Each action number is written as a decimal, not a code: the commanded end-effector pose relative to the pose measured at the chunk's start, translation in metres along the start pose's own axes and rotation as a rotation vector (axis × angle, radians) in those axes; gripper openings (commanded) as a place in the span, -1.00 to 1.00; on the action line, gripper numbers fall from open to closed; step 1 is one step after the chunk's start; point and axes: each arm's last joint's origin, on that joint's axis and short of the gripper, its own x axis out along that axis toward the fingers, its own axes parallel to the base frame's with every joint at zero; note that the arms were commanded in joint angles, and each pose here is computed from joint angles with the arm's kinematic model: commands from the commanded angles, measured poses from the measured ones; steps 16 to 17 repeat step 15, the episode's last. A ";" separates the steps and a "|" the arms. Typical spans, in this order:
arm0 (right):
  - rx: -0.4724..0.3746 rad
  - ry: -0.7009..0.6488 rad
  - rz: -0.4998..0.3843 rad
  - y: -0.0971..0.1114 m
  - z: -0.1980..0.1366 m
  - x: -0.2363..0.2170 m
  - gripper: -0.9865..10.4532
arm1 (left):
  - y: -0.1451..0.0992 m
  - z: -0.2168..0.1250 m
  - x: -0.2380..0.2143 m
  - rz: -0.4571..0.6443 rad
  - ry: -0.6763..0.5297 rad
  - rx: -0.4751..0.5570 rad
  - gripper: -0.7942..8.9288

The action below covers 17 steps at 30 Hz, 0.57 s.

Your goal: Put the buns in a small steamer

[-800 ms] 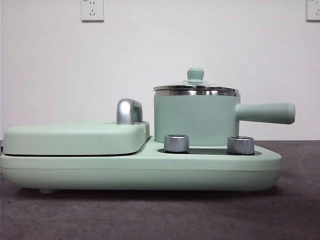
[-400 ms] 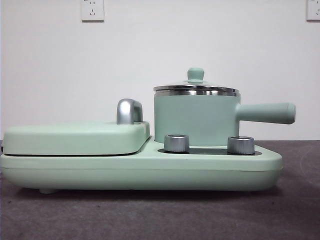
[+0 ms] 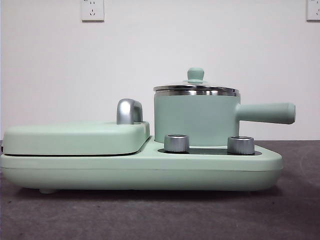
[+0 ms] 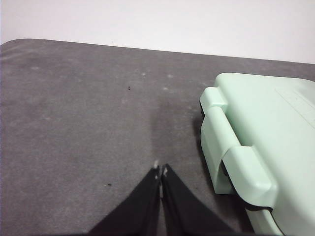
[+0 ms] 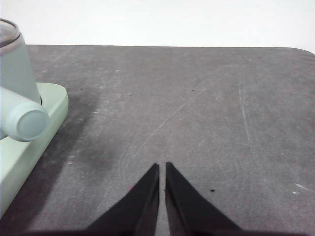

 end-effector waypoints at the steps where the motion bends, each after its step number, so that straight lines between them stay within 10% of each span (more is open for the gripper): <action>1: -0.014 -0.009 -0.005 0.000 -0.001 0.001 -0.79 | 0.001 -0.007 0.002 0.009 0.024 0.005 -0.82; 17: -0.013 -0.011 -0.006 0.000 -0.001 0.001 -0.79 | 0.001 -0.007 0.002 0.009 0.024 0.005 -0.82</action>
